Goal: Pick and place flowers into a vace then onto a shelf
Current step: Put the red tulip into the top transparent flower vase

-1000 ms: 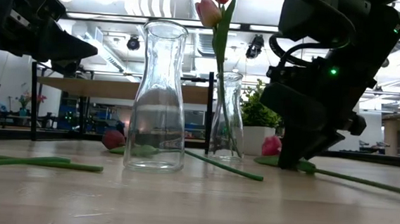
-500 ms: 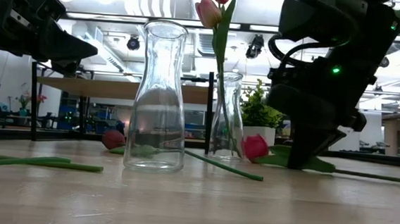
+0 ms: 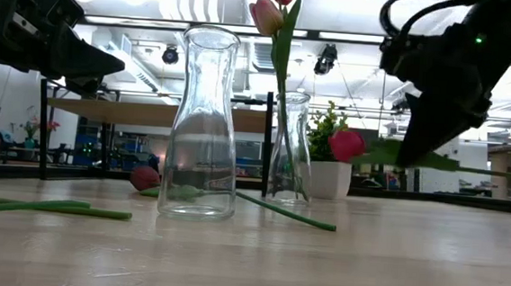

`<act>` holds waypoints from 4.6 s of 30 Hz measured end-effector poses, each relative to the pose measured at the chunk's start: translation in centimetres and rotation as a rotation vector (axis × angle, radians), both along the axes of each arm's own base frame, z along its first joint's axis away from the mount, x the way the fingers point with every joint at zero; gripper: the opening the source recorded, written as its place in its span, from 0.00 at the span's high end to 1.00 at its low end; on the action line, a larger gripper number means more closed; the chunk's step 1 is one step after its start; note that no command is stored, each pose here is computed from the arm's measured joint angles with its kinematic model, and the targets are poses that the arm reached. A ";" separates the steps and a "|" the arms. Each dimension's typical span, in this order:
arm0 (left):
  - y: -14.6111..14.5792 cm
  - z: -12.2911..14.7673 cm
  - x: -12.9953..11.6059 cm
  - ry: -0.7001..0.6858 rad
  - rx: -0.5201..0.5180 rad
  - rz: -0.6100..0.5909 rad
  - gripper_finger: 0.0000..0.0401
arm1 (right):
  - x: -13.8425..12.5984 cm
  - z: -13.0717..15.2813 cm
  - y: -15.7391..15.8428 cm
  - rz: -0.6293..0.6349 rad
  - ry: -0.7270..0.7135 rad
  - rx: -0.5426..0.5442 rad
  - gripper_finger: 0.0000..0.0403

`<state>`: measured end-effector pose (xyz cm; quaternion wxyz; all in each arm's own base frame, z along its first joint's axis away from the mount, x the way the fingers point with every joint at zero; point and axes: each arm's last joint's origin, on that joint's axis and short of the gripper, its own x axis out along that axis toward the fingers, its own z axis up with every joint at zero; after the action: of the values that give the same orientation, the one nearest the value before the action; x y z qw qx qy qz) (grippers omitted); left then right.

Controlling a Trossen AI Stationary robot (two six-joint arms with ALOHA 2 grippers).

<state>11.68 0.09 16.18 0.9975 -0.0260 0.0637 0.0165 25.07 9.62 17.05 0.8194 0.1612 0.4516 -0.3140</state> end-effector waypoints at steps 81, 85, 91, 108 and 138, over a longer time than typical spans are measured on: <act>0.0 0.5 0.1 -0.051 0.000 0.000 1.00 | 4.2 12.8 -8.8 0.352 -1.313 -0.654 0.98; 0.0 0.5 0.0 -0.051 0.000 0.000 1.00 | 4.8 11.3 -8.8 0.357 -1.306 -0.675 0.98; 0.0 0.5 0.0 -0.051 0.000 0.000 1.00 | 5.0 9.5 -8.8 0.366 -1.282 -0.678 0.98; 0.0 0.5 0.1 -0.050 0.000 0.000 1.00 | 3.9 4.8 -8.6 0.485 -1.186 -0.725 0.98; 0.0 0.5 0.1 -0.049 0.000 0.000 1.00 | 2.5 2.8 -8.7 0.478 -1.099 -0.606 0.42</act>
<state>11.74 0.09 16.65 0.9987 -0.0264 0.0393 0.0161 27.59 0.92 19.82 0.9862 -0.0440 -0.1161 -0.1094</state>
